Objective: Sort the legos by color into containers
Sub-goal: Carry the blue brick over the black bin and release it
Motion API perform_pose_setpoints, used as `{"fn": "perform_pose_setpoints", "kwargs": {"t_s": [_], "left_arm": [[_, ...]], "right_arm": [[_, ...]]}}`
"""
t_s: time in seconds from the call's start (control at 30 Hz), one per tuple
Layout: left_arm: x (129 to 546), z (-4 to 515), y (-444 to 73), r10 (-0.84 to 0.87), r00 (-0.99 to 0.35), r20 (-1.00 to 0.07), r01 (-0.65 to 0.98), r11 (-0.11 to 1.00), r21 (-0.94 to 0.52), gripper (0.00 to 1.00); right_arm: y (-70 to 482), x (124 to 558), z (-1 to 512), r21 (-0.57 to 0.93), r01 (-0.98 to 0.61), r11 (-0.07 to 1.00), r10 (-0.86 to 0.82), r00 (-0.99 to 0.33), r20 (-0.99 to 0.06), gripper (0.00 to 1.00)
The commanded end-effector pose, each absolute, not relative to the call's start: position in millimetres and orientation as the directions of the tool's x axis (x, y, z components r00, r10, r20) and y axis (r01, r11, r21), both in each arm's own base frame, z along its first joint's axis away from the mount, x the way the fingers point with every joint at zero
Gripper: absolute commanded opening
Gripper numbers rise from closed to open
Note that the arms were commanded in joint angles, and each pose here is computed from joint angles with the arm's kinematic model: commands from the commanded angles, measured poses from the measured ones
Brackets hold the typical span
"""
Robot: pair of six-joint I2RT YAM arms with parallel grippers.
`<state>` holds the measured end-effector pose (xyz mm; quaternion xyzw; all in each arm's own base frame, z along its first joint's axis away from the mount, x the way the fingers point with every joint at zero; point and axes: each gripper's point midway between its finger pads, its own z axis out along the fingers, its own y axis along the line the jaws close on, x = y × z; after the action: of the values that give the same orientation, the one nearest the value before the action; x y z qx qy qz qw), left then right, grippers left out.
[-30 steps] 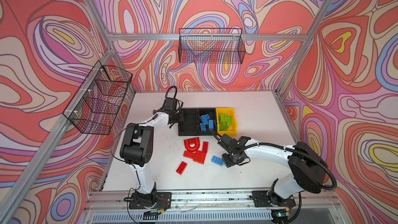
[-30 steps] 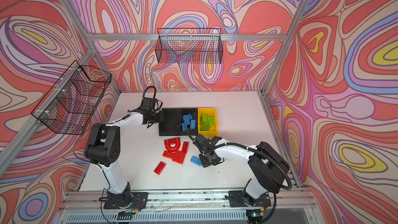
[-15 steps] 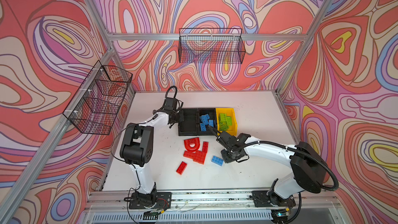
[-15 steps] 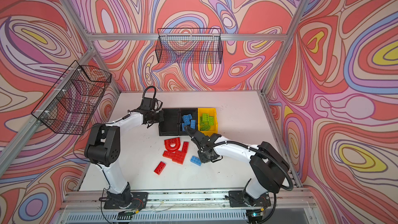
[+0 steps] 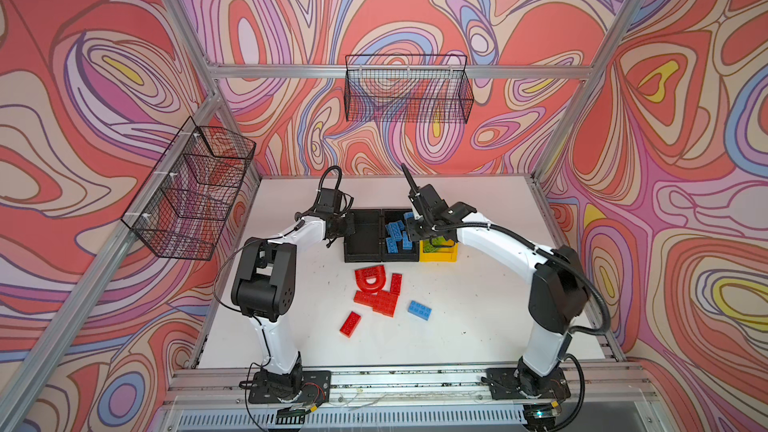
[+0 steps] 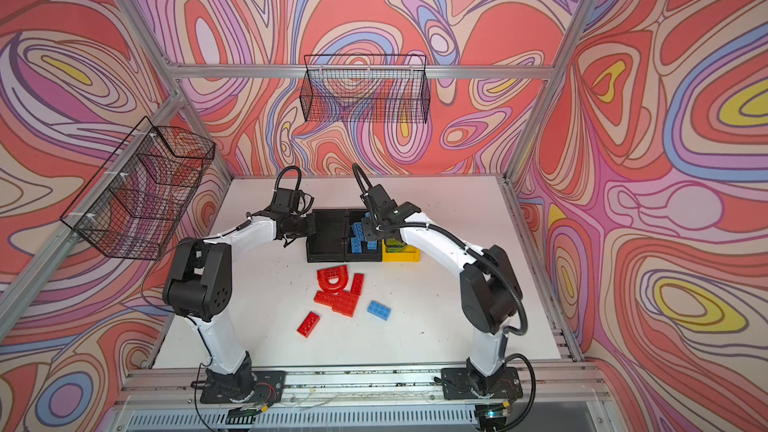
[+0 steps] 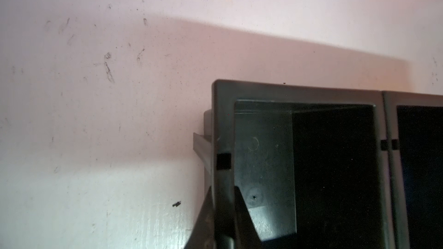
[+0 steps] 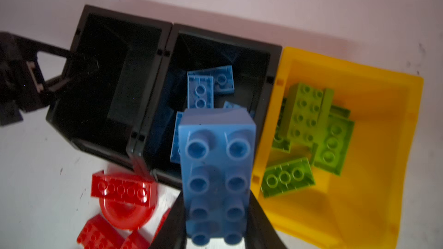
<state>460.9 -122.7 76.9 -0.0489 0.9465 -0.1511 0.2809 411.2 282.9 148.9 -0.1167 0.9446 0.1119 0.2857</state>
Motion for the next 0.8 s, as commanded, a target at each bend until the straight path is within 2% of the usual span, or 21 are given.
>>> {"fn": "perform_pose_setpoints", "kwargs": {"t_s": [0.0,0.13,0.3,0.4,0.57,0.77], "left_arm": [[466.7,104.7,-128.9,-0.19,-0.8,-0.568,0.028,0.935,-0.353,0.0],[467.7,105.6,-129.2,-0.191,-0.8,-0.568,0.028,0.935,-0.353,0.0],[467.5,106.8,-127.6,-0.188,-0.799,-0.571,0.027,0.938,-0.346,0.0],[467.6,107.2,-127.6,-0.186,-0.799,-0.572,0.028,0.939,-0.343,0.0],[467.2,109.5,-126.0,-0.183,-0.795,-0.578,0.027,0.942,-0.336,0.0],[467.8,107.6,-126.1,-0.179,-0.797,-0.577,0.029,0.943,-0.333,0.0]], "right_arm": [[283.1,437.1,133.7,0.105,-0.292,0.951,-0.181,-0.798,-0.575,0.35],[289.9,456.1,128.0,0.114,-0.3,0.947,-0.177,-0.785,-0.593,0.41],[290.7,460.0,127.5,0.1,-0.307,0.946,-0.191,-0.781,-0.595,0.61],[286.8,454.2,137.9,0.094,-0.318,0.944,-0.2,-0.774,-0.601,0.64],[271.7,410.8,150.4,0.111,-0.39,0.914,-0.263,-0.778,-0.571,0.66],[242.8,318.4,128.5,0.195,-0.433,0.88,-0.307,-0.832,-0.462,0.7]]}}
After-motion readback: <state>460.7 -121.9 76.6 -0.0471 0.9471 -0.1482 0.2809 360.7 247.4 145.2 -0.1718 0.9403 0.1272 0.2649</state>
